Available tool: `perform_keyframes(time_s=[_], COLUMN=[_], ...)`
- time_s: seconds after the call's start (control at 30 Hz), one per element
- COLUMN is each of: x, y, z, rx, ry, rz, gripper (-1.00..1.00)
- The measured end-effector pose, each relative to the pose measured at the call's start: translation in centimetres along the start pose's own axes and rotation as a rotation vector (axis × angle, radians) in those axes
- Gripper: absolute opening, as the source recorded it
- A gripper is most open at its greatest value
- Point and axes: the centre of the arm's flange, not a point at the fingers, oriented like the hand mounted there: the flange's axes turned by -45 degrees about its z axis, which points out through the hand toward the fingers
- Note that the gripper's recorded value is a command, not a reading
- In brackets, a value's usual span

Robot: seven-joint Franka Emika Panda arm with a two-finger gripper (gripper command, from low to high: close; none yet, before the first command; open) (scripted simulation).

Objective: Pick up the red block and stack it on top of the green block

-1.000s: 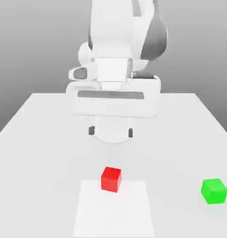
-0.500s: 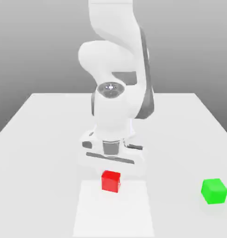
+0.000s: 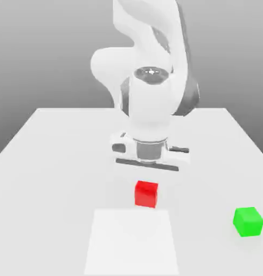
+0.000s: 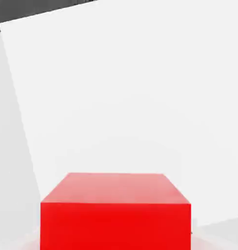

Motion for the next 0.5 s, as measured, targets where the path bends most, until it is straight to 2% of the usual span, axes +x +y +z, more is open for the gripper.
perform_keyframes(time_s=[0.2,0.37,0.4,0.5], x=[-3.0,-2.9,-3.0,-3.0], y=[-15.7,-17.6,-17.6,-17.6], z=[-2.2,2.3,3.3,3.3], rx=[0.012,0.016,0.016,0.016], ry=[0.001,0.001,0.000,0.000], rz=[-0.140,-0.128,-0.128,-0.128], gripper=[-1.00,-1.00,1.00,1.00])
